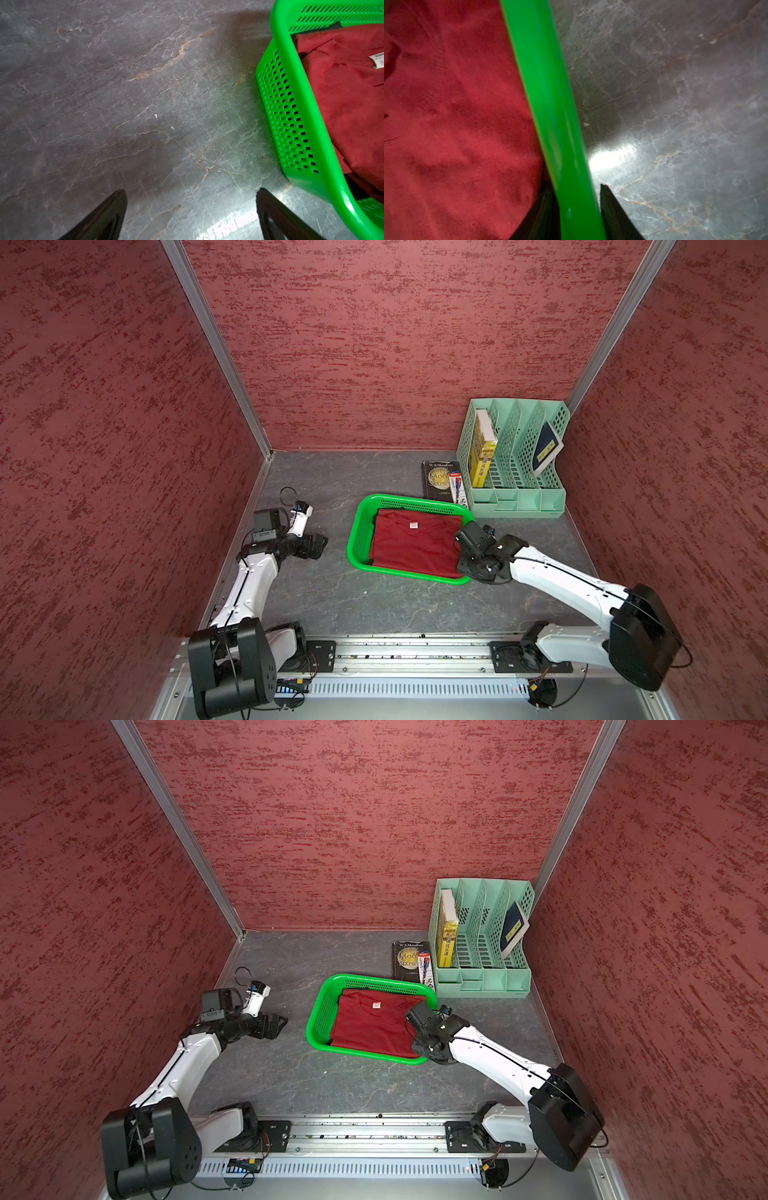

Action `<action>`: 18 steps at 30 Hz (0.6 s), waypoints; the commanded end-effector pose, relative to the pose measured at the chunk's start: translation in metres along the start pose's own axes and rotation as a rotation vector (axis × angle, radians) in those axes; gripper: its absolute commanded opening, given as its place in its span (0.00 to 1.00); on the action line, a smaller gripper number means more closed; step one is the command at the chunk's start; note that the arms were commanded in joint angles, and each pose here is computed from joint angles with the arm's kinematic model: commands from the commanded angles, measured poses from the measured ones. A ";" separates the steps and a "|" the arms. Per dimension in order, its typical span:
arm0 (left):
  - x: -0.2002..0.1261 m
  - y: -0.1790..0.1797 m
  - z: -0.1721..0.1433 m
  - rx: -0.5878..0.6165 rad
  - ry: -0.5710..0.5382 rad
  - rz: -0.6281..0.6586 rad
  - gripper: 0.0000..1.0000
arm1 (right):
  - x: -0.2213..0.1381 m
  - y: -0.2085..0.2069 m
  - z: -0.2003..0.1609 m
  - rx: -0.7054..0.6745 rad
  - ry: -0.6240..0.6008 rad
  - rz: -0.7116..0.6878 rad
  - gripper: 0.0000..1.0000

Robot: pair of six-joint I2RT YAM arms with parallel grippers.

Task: Put the folded t-shirts into the basket
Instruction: Move the bin to the center of the board.

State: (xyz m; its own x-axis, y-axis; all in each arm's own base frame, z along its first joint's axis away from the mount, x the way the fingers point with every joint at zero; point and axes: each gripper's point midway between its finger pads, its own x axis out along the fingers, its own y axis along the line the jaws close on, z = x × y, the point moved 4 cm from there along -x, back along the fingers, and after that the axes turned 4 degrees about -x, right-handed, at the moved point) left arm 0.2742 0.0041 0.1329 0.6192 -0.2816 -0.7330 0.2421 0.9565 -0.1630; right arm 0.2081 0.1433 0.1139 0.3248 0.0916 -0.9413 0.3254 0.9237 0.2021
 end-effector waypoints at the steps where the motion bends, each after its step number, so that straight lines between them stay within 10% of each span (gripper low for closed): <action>1: 0.003 0.002 0.018 -0.011 -0.085 0.070 1.00 | -0.019 0.014 0.012 -0.012 -0.080 0.122 0.49; 5: 0.002 -0.015 0.027 -0.009 -0.173 0.044 1.00 | -0.058 0.005 0.024 -0.108 -0.207 0.160 0.66; 8: 0.006 -0.036 0.031 0.069 -0.227 0.004 1.00 | -0.090 -0.007 0.036 -0.170 -0.326 0.140 0.97; 18: 0.018 -0.048 0.043 0.081 -0.502 0.017 1.00 | -0.100 -0.032 0.071 -0.445 -0.822 -0.018 0.98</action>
State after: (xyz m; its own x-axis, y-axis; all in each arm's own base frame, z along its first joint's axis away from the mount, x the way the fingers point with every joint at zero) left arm 0.2920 -0.0542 0.1360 0.8069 -0.3336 -0.4875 0.3179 0.9408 -0.1176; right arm 0.2133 0.0862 0.2222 0.8312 0.0303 -0.5551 0.0296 0.9947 0.0987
